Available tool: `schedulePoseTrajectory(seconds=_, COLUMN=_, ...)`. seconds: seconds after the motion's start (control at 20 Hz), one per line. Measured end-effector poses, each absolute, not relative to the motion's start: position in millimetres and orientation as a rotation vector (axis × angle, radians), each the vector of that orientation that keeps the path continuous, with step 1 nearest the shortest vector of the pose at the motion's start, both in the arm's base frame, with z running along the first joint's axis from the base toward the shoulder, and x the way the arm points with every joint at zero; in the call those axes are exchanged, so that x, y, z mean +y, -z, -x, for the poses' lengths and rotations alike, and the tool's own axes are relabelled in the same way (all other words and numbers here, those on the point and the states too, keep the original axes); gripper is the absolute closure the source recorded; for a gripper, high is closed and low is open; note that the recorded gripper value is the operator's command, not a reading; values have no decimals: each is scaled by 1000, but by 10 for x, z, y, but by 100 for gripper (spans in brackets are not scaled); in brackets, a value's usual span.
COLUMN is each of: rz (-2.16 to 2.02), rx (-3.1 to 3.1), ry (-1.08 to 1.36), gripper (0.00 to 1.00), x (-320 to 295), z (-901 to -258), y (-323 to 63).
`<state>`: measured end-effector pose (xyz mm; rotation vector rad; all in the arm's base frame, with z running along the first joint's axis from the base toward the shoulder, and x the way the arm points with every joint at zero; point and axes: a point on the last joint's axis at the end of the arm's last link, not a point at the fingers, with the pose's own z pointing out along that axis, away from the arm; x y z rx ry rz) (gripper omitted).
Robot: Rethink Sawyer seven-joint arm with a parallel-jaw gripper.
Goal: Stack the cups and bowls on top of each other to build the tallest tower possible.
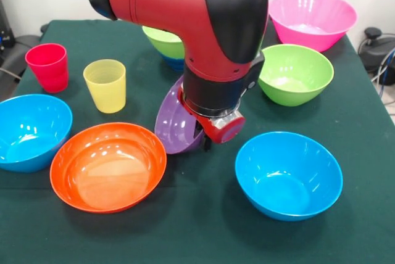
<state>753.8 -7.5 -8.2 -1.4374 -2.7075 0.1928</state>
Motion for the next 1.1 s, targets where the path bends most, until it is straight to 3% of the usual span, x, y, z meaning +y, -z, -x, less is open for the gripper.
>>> schedulePoseTrajectory(seconds=1.1, rz=1468, rx=-2726, ry=9, gripper=100, x=-172, z=-7795, y=-486)
